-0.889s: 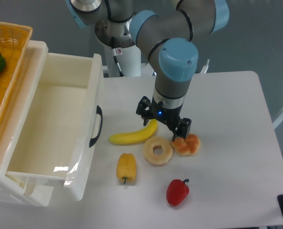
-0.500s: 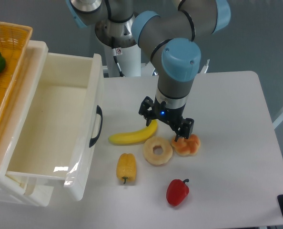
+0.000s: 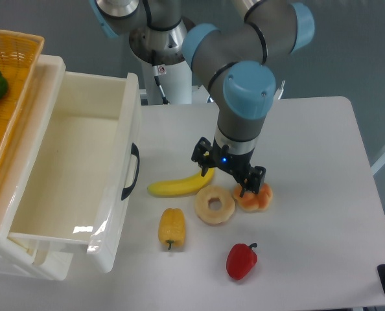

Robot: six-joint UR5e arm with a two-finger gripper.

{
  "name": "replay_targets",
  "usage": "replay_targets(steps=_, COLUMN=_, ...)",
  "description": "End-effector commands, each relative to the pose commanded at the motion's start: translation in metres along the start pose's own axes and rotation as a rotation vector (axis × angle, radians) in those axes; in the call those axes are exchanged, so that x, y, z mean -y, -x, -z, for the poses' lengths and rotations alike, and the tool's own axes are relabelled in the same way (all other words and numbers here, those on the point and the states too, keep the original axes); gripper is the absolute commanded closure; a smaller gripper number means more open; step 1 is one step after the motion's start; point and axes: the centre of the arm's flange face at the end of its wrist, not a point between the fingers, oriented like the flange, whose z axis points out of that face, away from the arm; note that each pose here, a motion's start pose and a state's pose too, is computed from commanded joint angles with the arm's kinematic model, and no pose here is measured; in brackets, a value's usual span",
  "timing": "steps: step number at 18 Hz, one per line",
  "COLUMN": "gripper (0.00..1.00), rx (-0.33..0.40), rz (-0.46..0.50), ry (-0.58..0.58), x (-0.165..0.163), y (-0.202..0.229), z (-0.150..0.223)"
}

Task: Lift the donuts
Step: 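Lower the open gripper over the ring-shaped donut beside the banana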

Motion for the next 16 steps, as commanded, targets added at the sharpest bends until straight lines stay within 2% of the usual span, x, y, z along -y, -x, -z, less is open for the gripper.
replay_targets(steps=5, gripper=0.00, rx=0.000, rz=-0.004, ry=0.005, x=-0.002, y=0.000, z=-0.020)
replay_targets(steps=7, gripper=0.00, rx=-0.001, rz=-0.007, ry=0.044, x=-0.005, y=0.003, z=-0.034)
replay_targets(steps=11, gripper=0.00, rx=-0.039, rz=-0.035, ry=0.072, x=-0.006, y=-0.002, z=-0.061)
replay_targets(steps=16, gripper=0.00, rx=-0.052, rz=-0.036, ry=0.083, x=-0.004, y=0.004, z=-0.088)
